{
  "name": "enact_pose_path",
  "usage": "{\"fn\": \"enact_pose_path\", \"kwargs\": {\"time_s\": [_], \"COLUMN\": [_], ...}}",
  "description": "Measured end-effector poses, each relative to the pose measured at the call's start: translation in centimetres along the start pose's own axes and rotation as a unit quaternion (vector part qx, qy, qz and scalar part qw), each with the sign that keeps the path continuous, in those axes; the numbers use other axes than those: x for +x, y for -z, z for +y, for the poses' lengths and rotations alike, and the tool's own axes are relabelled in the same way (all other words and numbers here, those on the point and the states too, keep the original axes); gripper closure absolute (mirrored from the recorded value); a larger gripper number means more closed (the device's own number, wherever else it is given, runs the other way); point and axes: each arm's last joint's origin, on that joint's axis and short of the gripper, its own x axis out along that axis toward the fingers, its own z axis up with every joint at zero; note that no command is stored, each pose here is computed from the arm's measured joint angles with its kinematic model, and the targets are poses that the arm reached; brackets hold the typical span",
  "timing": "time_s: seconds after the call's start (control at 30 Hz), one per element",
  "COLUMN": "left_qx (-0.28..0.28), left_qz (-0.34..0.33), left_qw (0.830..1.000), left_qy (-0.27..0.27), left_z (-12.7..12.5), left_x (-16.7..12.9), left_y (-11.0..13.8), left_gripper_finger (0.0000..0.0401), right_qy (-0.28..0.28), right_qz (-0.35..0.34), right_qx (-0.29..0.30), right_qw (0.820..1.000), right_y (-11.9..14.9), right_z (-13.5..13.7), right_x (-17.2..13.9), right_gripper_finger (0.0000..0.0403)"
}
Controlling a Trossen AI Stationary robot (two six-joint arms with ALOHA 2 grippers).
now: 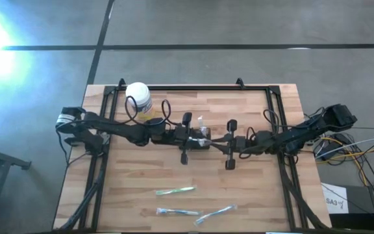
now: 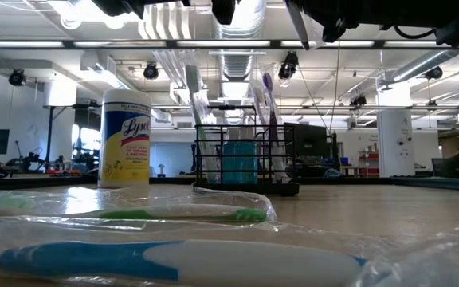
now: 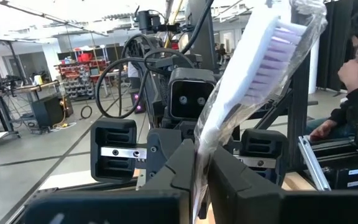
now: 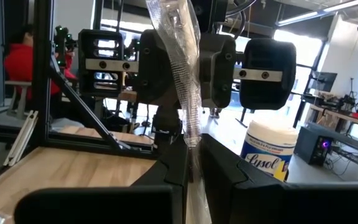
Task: Pick & Place toothbrushing station
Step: Put the purple toothbrush into the black wire organizer
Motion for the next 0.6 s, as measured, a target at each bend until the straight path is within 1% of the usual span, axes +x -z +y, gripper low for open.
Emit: {"fn": "enact_pose_path", "kwargs": {"time_s": [0.1, 0.2, 0.5, 0.6], "left_qx": [0.002, 0.007, 0.028, 0.028], "left_qz": [0.000, 0.000, -0.003, 0.009], "left_qw": [1.000, 1.000, 1.000, 1.000], "left_qy": [0.004, 0.004, 0.004, 0.001], "left_z": [0.0, 0.0, 0.1, 0.2], "left_x": [0.0, 0.0, -1.4, -2.0], "left_y": [0.0, 0.0, -1.9, -2.4], "left_gripper_finger": [0.0375, 0.0378, 0.0378, 0.0378], "right_qy": [-0.001, 0.000, -0.002, -0.003], "right_qz": [0.002, 0.002, 0.012, 0.015], "right_qx": [-0.001, -0.001, -0.009, -0.009], "right_qw": [1.000, 1.000, 1.000, 1.000], "right_y": [0.0, 0.0, 0.1, -0.3], "right_z": [0.0, 0.0, 0.0, -0.2], "right_x": [0.0, 0.0, -0.1, -0.4], "right_gripper_finger": [0.0379, 0.0366, 0.0274, 0.0253]}}
